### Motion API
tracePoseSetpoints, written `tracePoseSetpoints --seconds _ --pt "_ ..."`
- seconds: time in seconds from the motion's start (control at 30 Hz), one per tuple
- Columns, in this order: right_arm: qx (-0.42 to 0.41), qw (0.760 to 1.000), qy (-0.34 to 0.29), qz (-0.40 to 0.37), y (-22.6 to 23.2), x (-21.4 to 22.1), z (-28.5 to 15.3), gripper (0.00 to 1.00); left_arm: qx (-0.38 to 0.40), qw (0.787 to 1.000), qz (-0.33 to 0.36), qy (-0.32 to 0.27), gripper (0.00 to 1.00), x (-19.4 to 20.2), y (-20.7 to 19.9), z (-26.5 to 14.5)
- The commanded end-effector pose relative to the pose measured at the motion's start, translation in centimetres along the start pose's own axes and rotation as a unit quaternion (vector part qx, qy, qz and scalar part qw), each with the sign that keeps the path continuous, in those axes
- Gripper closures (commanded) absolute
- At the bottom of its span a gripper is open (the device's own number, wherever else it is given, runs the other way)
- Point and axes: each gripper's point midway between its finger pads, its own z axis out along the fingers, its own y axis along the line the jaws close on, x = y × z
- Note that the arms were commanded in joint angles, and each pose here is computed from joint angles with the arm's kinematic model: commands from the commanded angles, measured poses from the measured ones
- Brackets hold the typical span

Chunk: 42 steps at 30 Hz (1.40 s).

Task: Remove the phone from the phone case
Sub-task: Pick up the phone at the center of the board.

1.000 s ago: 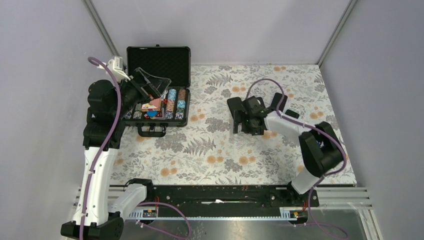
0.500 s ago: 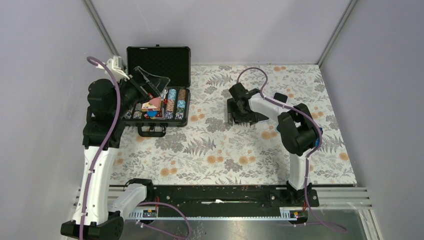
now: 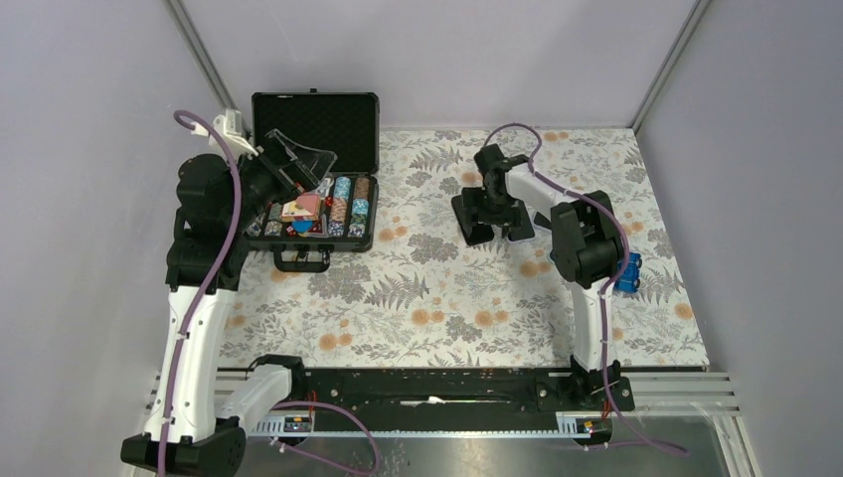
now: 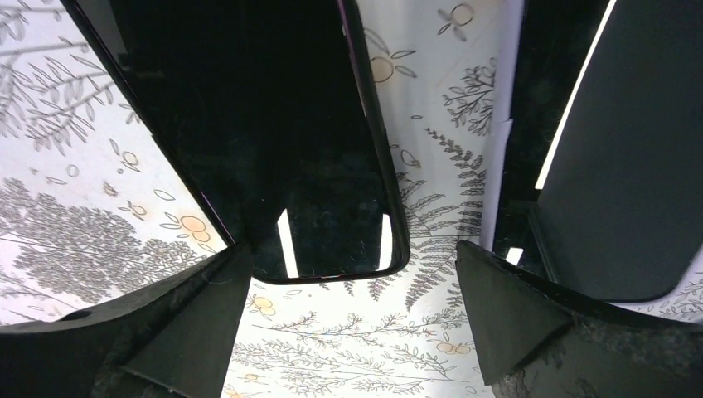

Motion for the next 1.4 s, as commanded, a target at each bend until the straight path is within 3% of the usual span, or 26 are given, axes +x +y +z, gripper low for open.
tracePoseSetpoints --seconds 0.0,0.23,0.63,0.97,1.13,1.27,1.37 --pt "-0.009 0.999 0.030 -0.044 0.6 1.2 -0.3 0.00 0.012 0.999 0.016 -0.030 0.01 -2.0 -1.1 0.1" --pt "-0.026 0.997 0.012 -0.069 1.5 0.3 -0.5 0.00 0.010 0.999 0.014 -0.027 0.01 -2.0 -0.9 0.5" --pt "0.027 0.992 0.002 -0.125 1.6 -0.7 -0.1 0.00 0.000 1.000 0.013 -0.027 0.01 -1.9 -0.4 0.6" --pt "0.055 0.988 0.050 -0.132 0.8 0.4 1.4 0.01 -0.004 1.000 0.014 -0.025 0.01 -1.7 -0.2 0.5" --pt "0.060 0.988 0.048 -0.135 0.7 0.3 1.2 0.16 -0.004 1.000 0.016 -0.027 0.01 -1.6 -0.2 0.4" --pt "0.013 0.989 0.055 -0.136 2.3 0.7 0.6 0.36 0.037 0.999 0.035 -0.006 0.01 -0.9 -1.5 0.2" --pt "-0.027 0.990 0.054 -0.125 3.8 0.9 -0.3 0.45 0.067 0.996 0.049 0.020 0.01 0.1 -2.2 0.2"
